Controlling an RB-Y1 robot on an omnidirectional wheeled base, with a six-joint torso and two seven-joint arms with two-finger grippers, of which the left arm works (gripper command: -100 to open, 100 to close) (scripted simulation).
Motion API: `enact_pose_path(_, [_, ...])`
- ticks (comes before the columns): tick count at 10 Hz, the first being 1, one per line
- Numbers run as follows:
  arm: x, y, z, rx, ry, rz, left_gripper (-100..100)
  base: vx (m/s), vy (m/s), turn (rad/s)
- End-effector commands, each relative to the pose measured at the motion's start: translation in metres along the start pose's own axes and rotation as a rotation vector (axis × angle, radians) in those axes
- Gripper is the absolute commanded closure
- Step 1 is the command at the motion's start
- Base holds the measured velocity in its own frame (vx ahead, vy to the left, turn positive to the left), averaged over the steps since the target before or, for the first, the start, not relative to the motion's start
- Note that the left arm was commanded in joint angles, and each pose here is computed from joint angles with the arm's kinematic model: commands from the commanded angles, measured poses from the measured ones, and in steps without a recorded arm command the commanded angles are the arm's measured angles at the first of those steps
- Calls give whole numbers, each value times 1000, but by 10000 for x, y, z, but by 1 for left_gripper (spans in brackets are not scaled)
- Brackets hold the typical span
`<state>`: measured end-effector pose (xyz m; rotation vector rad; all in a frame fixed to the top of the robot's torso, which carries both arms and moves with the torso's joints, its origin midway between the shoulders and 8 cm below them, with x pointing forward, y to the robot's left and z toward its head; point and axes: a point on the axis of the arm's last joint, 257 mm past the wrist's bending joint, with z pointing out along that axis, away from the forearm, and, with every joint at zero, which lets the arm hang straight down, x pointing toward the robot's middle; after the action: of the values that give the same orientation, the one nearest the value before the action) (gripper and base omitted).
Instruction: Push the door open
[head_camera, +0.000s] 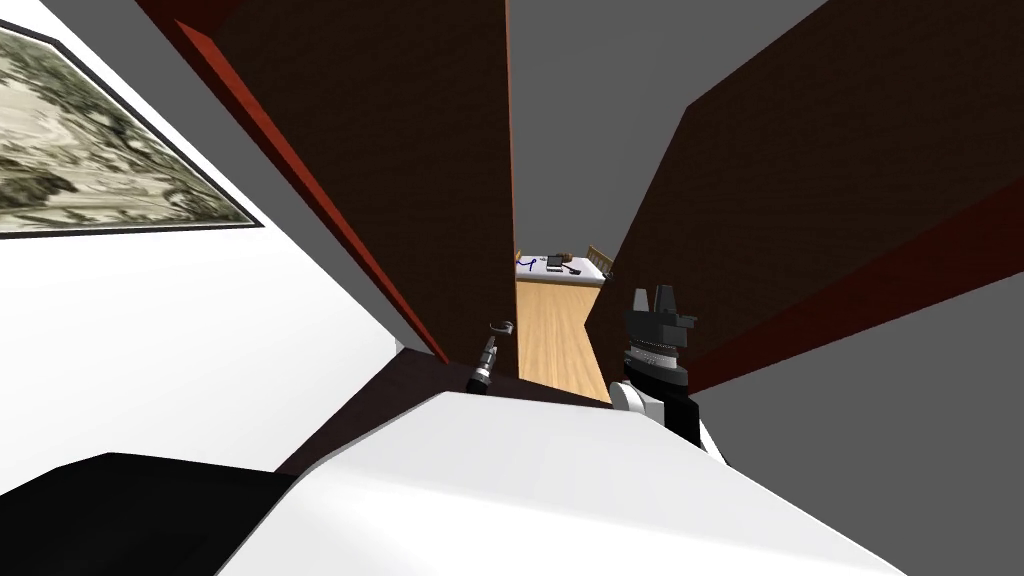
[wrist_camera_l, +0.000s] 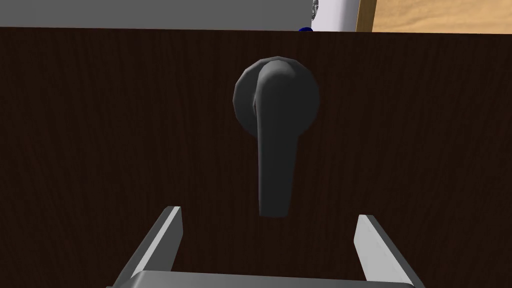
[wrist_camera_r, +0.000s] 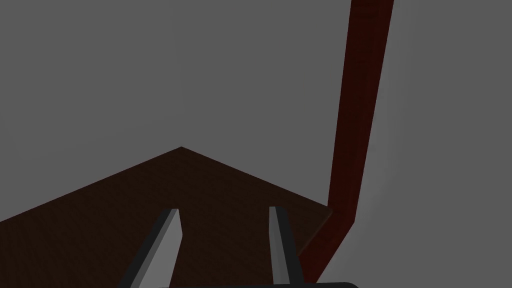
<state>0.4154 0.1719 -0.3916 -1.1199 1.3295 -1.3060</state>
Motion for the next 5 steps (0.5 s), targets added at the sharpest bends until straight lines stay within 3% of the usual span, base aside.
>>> enact_pose_path(1, [-12,6,27,-1,-4,0,-100,173,-29,-23])
enact_pose_path(4, [26,0,81,-1,-12,-15,-100,197,-26,-21])
enact_pose_path(5, [15,3,68,-1,-10,-11,-100,75,-13,-2])
